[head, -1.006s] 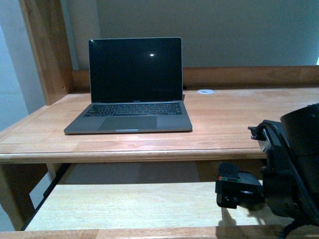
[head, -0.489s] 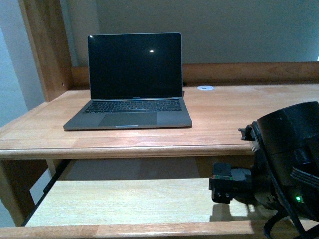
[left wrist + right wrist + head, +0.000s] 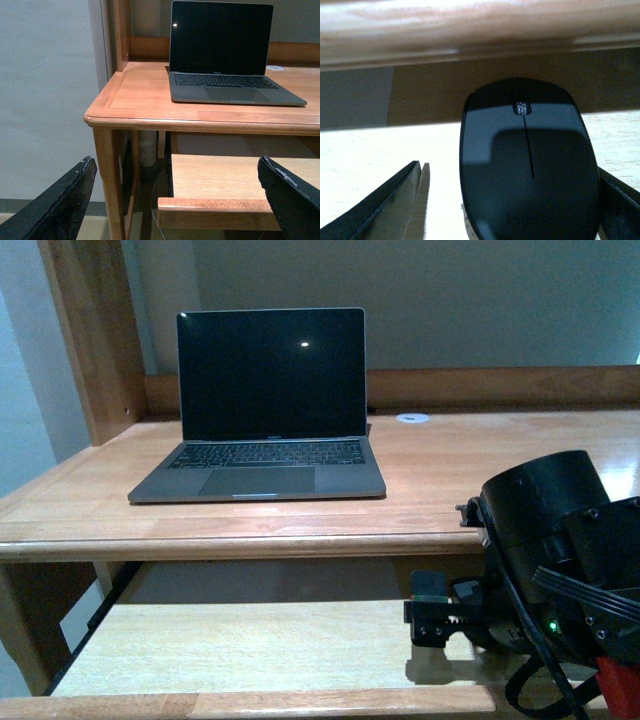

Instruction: Place mouse

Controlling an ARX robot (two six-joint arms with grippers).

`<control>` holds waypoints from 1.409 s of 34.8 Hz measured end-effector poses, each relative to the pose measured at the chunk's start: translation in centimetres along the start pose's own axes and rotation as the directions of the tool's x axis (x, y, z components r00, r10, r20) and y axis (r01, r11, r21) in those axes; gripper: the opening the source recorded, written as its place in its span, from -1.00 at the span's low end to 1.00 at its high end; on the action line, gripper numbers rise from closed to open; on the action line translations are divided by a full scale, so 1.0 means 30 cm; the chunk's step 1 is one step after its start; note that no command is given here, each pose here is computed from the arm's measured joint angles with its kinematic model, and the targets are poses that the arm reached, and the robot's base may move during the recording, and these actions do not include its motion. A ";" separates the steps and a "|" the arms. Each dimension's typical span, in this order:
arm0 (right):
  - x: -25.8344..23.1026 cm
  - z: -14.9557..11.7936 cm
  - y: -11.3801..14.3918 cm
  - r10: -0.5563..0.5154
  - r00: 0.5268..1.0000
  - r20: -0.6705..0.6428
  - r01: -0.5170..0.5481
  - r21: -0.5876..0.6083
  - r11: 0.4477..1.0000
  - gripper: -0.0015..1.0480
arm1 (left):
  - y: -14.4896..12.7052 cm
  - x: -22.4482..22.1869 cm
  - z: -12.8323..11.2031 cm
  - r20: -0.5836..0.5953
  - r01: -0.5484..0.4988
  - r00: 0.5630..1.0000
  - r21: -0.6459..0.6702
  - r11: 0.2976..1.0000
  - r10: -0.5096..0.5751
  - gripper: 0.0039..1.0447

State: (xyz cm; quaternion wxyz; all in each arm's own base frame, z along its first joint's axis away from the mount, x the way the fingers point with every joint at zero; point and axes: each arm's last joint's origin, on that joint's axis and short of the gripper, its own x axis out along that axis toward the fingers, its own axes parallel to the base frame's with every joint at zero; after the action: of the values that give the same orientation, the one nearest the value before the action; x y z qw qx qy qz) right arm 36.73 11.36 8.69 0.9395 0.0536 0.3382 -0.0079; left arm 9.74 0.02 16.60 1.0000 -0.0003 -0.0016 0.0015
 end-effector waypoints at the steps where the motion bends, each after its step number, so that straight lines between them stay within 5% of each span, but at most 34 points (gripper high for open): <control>1: 0.002 0.000 0.000 -0.003 1.000 0.003 0.003 -0.003 1.000 0.87 | 0.000 0.000 0.000 0.000 0.000 1.000 0.000 1.000 0.000 0.88; 9: 0.011 0.006 -0.001 -0.007 1.000 0.002 0.007 -0.006 1.000 0.81 | 0.000 0.000 0.000 0.000 0.000 1.000 0.000 1.000 0.000 0.88; 21: 0.012 0.006 0.001 -0.004 1.000 0.002 0.004 -0.005 1.000 0.26 | 0.000 0.000 0.000 0.000 0.000 1.000 0.000 1.000 0.000 0.88; 49: -0.317 -0.010 -0.024 0.094 0.985 0.145 -0.098 0.023 0.995 0.22 | 0.000 0.000 0.000 0.000 0.000 1.000 0.000 1.000 0.000 0.88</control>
State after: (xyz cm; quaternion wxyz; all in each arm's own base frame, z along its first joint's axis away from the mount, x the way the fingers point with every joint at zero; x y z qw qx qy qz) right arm 29.16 10.46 14.44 0.9599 0.0832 0.2663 0.0285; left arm 9.74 0.02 16.60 1.0000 -0.0003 -0.0016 0.0015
